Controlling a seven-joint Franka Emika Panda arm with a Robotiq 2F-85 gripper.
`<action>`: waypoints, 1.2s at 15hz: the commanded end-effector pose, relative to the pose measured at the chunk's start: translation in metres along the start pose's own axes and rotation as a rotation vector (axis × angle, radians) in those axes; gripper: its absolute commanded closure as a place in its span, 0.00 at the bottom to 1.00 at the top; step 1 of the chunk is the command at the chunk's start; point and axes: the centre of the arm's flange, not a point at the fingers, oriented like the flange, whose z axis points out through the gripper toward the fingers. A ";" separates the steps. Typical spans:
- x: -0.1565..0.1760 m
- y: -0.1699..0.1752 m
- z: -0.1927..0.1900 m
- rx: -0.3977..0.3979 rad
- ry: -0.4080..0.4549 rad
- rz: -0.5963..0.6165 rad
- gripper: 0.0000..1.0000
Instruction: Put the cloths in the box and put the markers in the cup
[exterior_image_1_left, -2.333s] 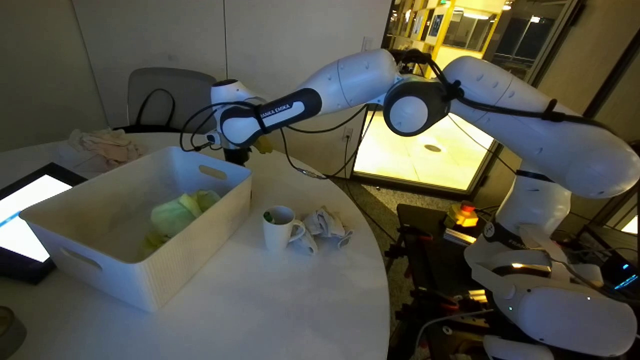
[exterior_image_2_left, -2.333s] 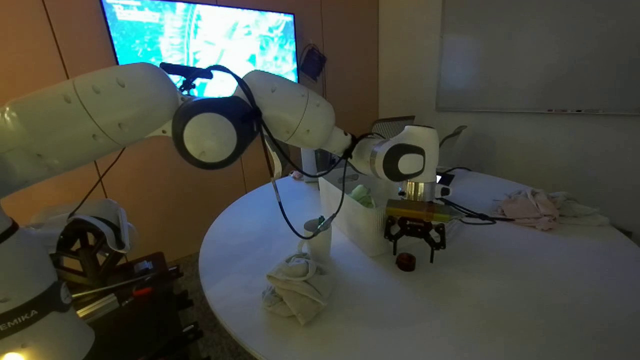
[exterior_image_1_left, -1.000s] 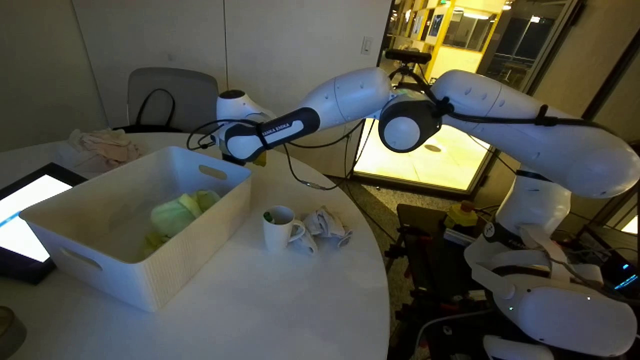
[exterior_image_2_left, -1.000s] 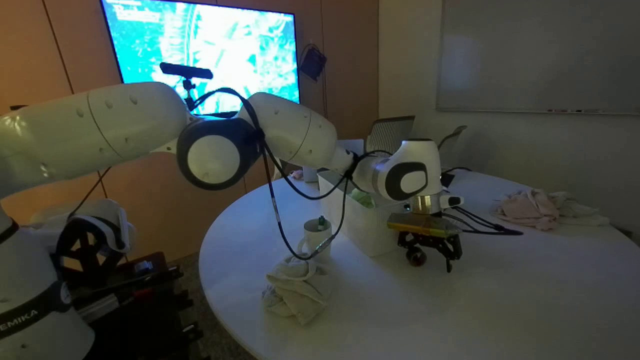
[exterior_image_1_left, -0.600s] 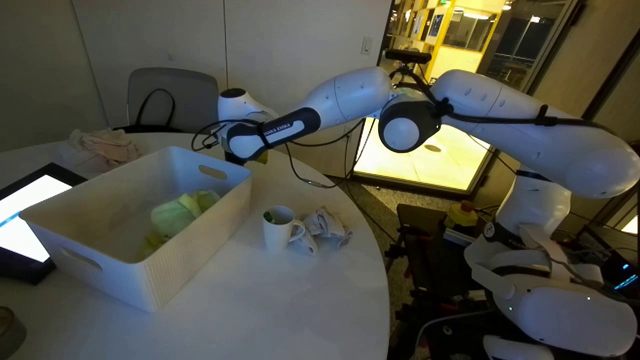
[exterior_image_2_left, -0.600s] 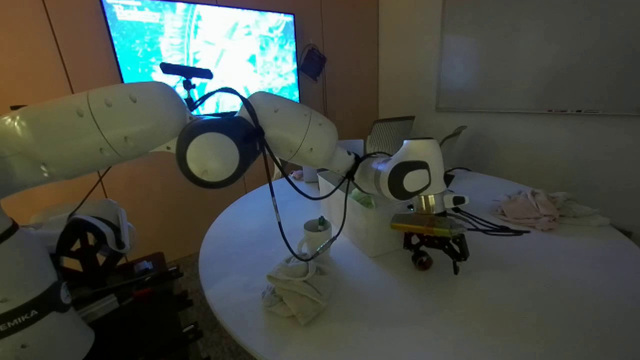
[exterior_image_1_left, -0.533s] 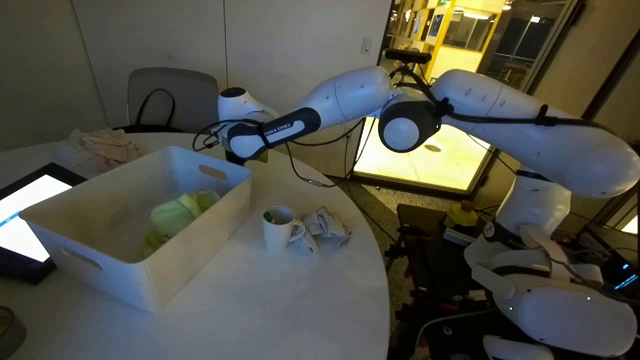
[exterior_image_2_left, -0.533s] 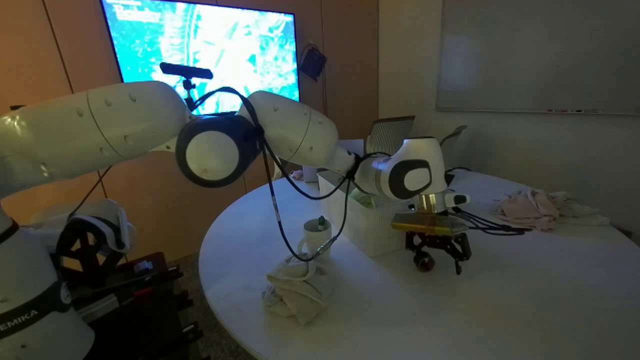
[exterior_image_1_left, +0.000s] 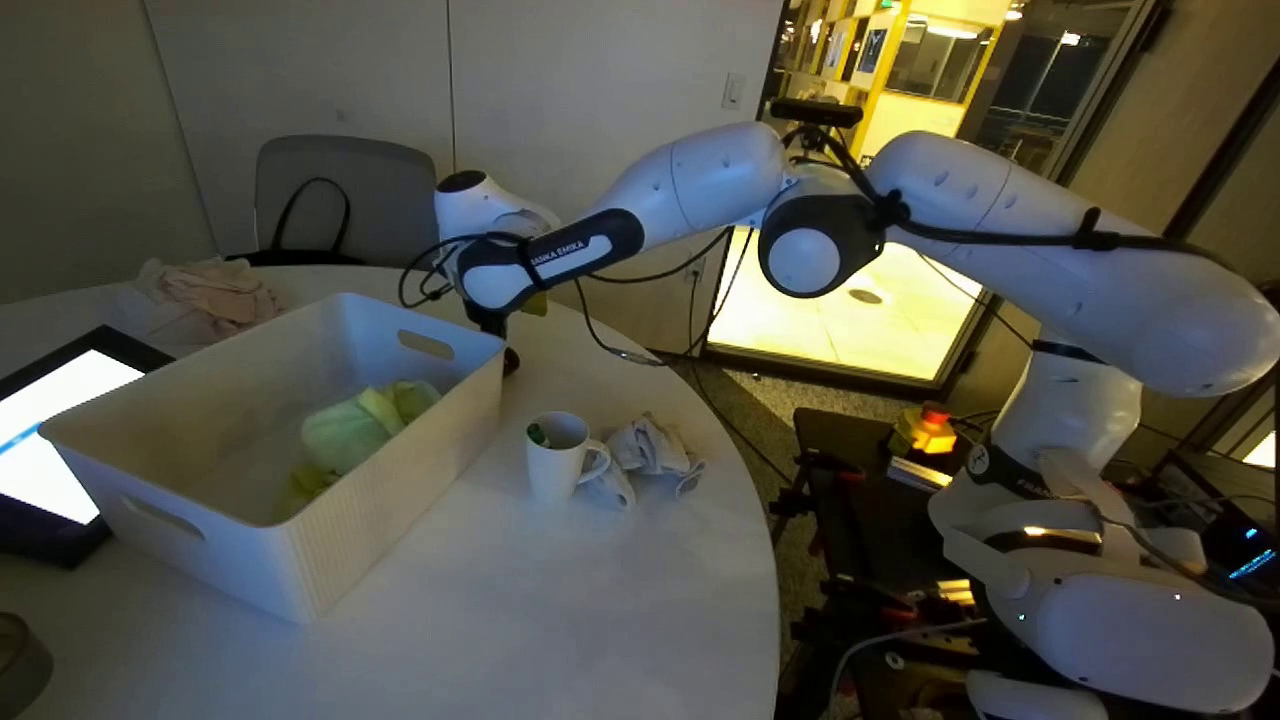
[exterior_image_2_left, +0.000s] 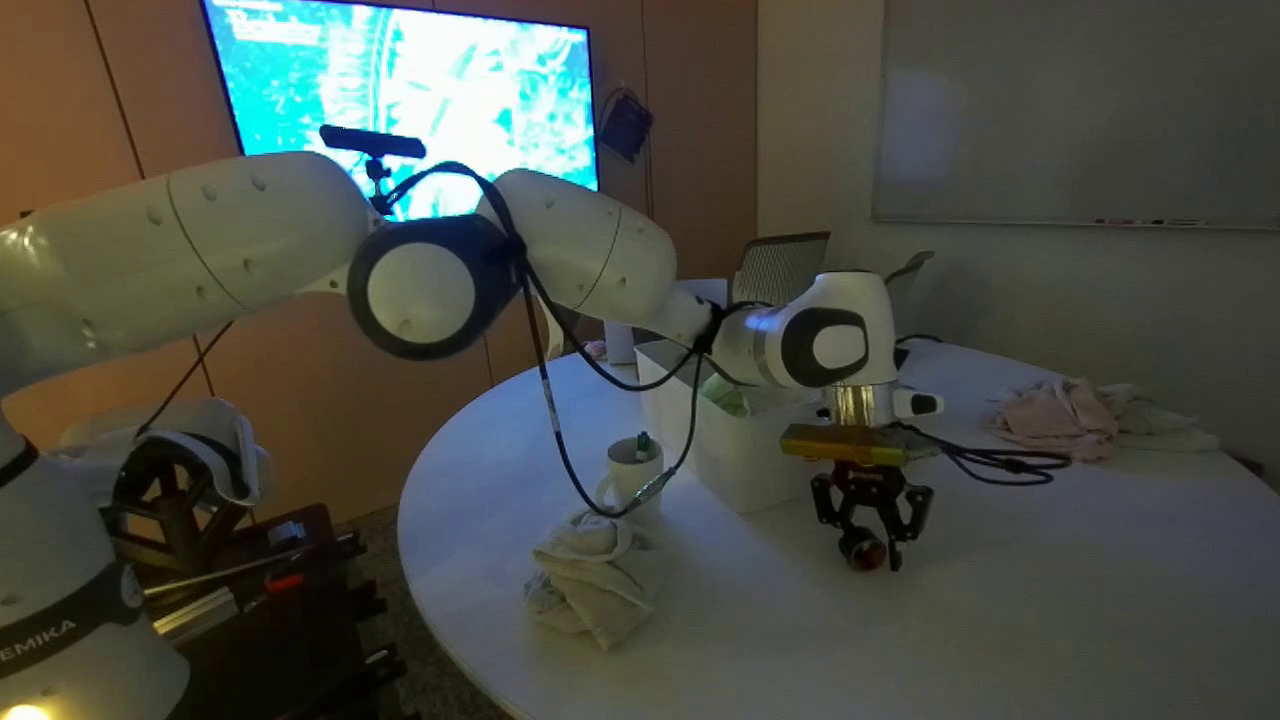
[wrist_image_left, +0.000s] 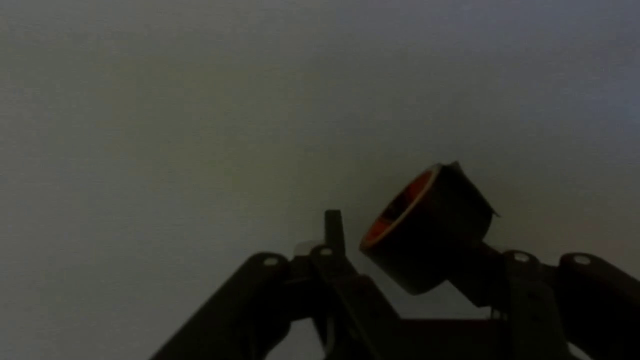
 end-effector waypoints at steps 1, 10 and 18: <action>-0.024 -0.013 0.001 0.035 -0.108 -0.030 0.80; -0.059 -0.034 -0.045 0.105 -0.225 -0.161 0.91; -0.078 -0.090 -0.086 0.111 -0.236 -0.293 0.91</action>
